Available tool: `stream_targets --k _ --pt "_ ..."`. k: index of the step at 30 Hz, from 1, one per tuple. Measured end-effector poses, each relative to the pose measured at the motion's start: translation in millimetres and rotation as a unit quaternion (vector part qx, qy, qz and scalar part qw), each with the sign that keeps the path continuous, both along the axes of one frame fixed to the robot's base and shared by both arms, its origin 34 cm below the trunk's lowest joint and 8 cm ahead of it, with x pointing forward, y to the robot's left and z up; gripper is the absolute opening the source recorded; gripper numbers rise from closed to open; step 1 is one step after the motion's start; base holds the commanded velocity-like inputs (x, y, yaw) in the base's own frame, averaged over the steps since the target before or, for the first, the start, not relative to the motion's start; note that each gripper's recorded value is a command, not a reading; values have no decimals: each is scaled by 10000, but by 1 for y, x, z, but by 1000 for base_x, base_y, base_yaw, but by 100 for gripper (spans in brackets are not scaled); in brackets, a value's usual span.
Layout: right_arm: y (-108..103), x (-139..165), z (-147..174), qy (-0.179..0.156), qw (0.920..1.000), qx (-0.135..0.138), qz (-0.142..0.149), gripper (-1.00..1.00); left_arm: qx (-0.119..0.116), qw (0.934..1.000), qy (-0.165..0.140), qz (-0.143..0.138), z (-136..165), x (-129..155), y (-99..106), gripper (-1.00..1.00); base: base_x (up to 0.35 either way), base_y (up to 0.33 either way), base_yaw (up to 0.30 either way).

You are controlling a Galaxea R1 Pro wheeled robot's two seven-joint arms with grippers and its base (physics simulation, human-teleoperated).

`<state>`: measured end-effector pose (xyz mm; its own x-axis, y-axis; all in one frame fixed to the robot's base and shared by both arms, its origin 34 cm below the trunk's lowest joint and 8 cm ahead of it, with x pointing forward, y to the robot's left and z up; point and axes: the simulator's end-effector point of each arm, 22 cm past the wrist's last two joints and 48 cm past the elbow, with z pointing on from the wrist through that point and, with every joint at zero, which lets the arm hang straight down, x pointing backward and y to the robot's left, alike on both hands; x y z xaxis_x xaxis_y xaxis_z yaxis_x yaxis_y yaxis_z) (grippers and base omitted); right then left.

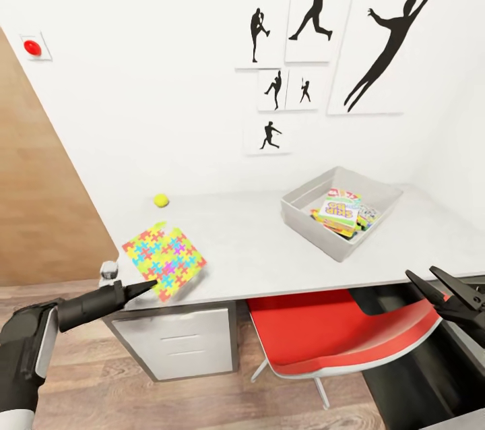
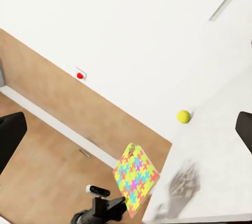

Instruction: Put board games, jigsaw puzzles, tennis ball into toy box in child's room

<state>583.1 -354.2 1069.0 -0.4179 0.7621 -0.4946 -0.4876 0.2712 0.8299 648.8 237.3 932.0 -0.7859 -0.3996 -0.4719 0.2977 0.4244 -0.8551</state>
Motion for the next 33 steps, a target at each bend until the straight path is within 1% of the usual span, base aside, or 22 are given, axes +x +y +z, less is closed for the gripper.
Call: stream_targets --k 1,5,7,9,11,13,15,17,21,24,29,33 --pt "0 0 1 4 10000 0 4 100 -50 9999 -83 -66 8 -2 2 -100 0 0 0" --pt "1 0 6 7 10000 0 7 100 -23 9997 -185 -127 22 -5 13 -100 0 0 0" --pt "1 0 9 12 10000 4 9 100 -48 9996 -229 -163 29 -6 15 -100 0 0 0" --pt "3 0 10 23 10000 13 17 100 -92 9992 -270 -264 36 -8 12 -100 0 0 0" --pt "3 0 12 50 10000 8 10 100 -102 9986 -296 -417 41 -9 3 -100 0 0 0" --pt "3 1 11 102 9999 1 -24 100 -101 9969 -424 -661 55 -4 -12 -100 0 0 0" --pt "3 1 12 125 9999 1 -54 100 -171 9944 -557 -885 70 -2 -22 -100 -80 0 0" --pt "2 1 15 120 9999 17 -65 100 -219 9929 -589 -1010 77 -3 -23 -100 -183 0 0" --pt "2 0 20 126 9999 22 -79 100 -50 9926 -591 -1057 86 -5 -2 -100 -66 0 0" --pt "3 0 23 141 9999 20 -78 100 -94 9915 -619 -1137 94 -10 1 -100 -13 0 0" --pt "4 -1 28 138 9999 32 -68 100 -55 9917 -600 -1139 99 -11 3 -100 -3 0 0" --pt "5 -2 33 112 9999 92 -62 100 -44 9917 -590 -1139 103 -12 4 -100 -73 0 0"
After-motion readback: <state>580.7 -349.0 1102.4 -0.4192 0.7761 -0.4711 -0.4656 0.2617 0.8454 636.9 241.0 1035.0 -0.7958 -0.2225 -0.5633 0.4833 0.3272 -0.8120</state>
